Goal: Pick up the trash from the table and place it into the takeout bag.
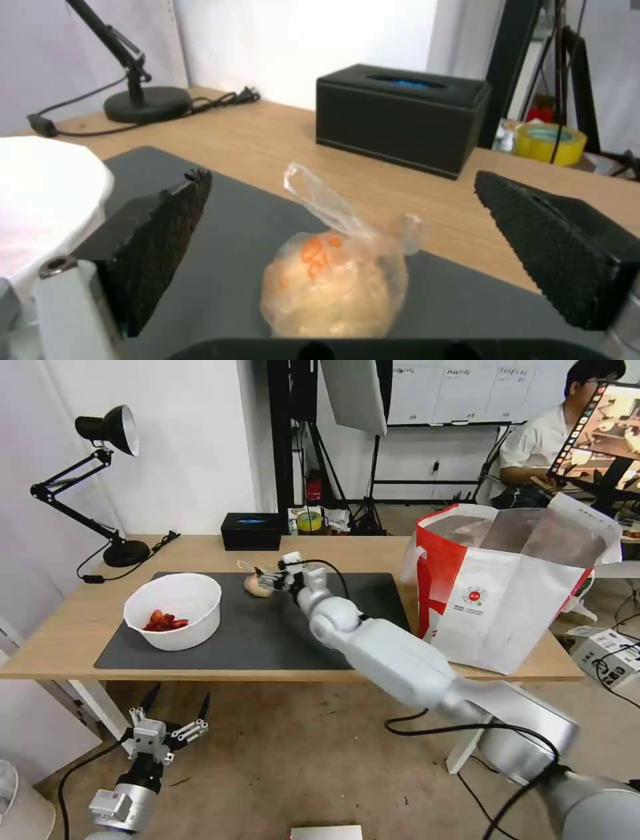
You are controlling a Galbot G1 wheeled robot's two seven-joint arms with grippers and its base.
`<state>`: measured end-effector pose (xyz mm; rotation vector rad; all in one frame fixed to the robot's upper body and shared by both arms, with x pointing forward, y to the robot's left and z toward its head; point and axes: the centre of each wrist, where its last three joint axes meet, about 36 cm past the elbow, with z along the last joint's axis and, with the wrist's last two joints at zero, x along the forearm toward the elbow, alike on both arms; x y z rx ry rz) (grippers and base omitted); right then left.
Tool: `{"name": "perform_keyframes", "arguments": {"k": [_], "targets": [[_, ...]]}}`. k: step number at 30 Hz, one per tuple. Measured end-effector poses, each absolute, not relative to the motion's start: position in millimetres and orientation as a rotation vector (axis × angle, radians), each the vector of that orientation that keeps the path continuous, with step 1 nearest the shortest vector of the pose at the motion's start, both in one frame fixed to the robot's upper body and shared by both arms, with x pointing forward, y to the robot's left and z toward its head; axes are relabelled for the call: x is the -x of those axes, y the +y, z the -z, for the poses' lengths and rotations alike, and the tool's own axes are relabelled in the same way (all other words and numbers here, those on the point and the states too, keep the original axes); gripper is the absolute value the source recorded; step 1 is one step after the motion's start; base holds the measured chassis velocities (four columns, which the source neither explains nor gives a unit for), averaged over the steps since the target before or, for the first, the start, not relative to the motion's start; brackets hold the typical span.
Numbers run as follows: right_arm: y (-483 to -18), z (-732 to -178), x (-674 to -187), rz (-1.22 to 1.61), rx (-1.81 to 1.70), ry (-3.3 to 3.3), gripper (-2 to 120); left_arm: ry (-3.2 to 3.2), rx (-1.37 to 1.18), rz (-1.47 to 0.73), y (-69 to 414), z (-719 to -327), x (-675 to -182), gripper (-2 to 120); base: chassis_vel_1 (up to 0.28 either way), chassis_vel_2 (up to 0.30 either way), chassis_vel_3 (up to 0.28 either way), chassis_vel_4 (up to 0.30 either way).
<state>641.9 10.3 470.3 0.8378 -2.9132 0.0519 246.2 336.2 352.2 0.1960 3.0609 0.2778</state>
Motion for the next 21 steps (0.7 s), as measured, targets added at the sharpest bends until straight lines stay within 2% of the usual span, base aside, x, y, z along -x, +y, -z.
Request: {"name": "perform_keyframes", "arguments": {"k": [12,21], "targets": [[28.7,-472.5,-667.4,-0.051,-0.794,-2.86,100,3.05,-0.207,-0.291,338.2,-353.6,-244.6,100,0.0,0.0,0.0,0.0],[13.2,-464.3,-686.1,-0.116,-0.824,-2.774,100,3.045,-0.215,-0.285,335.0,-351.5,-242.0,100,0.0,0.0,0.0,0.0]]}}
